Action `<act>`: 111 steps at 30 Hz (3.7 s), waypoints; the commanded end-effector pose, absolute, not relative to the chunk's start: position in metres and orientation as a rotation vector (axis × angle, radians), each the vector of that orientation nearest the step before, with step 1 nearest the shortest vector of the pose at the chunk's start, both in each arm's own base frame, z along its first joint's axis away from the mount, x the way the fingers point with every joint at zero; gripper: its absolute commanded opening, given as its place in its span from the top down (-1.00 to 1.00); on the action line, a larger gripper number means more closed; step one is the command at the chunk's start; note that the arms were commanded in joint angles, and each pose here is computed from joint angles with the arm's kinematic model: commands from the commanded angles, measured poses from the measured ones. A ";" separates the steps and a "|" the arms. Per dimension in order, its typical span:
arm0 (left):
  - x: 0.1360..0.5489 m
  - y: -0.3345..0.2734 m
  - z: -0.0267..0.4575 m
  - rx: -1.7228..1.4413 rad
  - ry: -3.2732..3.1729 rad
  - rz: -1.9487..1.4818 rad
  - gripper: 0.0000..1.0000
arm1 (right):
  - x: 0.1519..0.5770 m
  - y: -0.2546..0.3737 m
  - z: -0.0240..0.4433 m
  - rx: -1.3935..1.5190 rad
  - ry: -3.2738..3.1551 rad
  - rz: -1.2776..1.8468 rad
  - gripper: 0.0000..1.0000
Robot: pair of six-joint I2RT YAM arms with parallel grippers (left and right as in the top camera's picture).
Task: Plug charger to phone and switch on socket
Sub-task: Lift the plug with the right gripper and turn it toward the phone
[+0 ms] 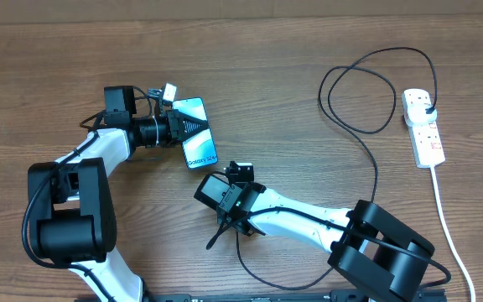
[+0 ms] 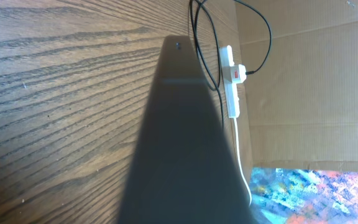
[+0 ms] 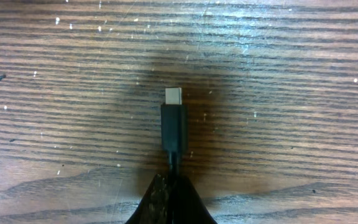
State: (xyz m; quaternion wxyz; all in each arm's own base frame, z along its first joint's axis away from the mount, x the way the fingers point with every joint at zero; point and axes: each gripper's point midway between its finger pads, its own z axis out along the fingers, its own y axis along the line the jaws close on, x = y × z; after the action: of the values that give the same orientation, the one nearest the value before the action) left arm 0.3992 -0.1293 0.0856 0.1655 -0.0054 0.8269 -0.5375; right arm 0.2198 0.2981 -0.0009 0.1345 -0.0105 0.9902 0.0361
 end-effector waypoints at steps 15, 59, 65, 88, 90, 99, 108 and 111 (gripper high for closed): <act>0.399 -0.131 0.102 0.007 2.321 -1.554 0.92 | 0.216 0.310 0.040 -0.147 2.863 0.298 0.93; 0.399 -0.131 0.102 0.008 2.321 -1.552 0.92 | 0.204 0.297 0.096 -0.445 2.600 0.965 0.92; 0.400 -0.131 0.102 0.007 2.321 -1.552 0.92 | 0.201 0.294 0.087 -0.368 2.667 0.959 0.93; 0.400 -0.131 0.102 0.007 2.321 -1.552 0.92 | 0.210 0.301 0.051 -0.409 2.704 0.899 0.93; 0.400 -0.131 0.102 0.007 2.321 -1.552 0.92 | 0.210 0.301 0.049 -0.409 2.708 0.897 0.93; 0.400 -0.131 0.102 0.007 2.321 -1.552 0.92 | 0.211 0.302 0.050 -0.410 2.698 0.902 0.93; 0.399 -0.131 0.102 0.007 2.321 -1.553 0.92 | 0.211 0.303 0.050 -0.410 2.697 0.903 0.92; 0.399 -0.131 0.101 0.007 2.321 -1.553 0.92 | 0.211 0.303 0.050 -0.410 2.697 0.904 0.93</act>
State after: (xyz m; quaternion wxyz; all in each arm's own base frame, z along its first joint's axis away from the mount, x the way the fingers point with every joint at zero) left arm 0.3993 -0.1293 0.0856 0.1646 -0.0069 0.8268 -0.5378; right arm 0.2101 0.3031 0.0535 0.1292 -0.1350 0.9299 0.3167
